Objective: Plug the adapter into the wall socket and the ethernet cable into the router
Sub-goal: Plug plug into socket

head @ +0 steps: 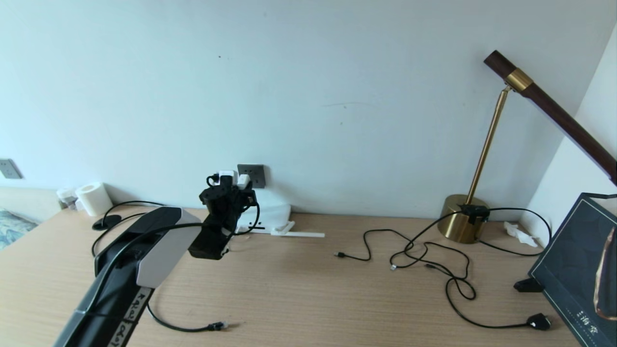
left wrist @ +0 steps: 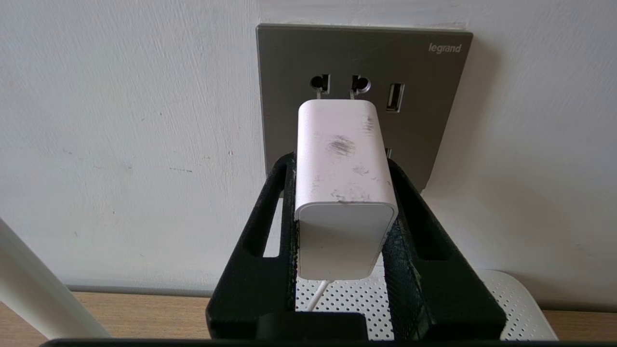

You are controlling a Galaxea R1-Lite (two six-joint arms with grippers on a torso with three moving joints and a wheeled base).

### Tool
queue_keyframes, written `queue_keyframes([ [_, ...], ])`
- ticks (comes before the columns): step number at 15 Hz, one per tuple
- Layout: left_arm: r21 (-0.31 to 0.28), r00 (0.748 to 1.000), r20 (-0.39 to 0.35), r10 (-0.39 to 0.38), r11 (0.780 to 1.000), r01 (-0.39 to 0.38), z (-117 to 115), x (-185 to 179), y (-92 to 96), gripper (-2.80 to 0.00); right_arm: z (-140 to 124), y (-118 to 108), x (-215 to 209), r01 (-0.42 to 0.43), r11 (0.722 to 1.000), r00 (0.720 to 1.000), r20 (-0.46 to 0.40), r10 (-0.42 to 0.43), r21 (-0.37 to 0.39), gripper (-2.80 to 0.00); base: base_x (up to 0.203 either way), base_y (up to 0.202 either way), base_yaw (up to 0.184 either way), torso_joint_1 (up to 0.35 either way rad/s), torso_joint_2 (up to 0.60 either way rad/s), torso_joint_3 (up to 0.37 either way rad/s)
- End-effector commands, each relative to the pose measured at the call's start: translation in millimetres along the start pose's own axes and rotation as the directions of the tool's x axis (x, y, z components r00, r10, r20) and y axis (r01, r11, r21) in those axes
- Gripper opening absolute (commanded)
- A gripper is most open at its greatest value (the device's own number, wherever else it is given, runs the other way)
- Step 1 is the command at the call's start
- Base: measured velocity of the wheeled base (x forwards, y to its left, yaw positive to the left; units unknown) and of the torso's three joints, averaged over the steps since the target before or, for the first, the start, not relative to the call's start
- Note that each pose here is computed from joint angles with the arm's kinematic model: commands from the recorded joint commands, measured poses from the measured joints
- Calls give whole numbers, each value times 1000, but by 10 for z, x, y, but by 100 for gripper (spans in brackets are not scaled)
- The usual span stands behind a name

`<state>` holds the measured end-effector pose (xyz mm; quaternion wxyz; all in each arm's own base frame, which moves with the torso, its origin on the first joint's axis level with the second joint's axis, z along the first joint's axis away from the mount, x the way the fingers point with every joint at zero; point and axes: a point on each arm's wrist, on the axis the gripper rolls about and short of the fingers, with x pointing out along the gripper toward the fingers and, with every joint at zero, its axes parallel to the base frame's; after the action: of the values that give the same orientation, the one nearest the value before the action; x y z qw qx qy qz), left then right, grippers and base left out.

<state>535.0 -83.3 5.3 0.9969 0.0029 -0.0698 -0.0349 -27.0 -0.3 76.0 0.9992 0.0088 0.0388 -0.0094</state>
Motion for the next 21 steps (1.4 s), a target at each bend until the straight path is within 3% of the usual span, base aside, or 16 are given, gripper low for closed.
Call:
queue_keyframes([
  [1,-1,1000,12,0,1000,0,38,3,-7,-280,0,0,0,0,1000,1000,0,0,0,-280,0,0,0,0,0,0],
  [21,2,1000,-12,-4,1000,4,40,21,-17,-280,0,0,0,0,1000,1000,0,0,0,-280,0,0,0,0,0,0],
])
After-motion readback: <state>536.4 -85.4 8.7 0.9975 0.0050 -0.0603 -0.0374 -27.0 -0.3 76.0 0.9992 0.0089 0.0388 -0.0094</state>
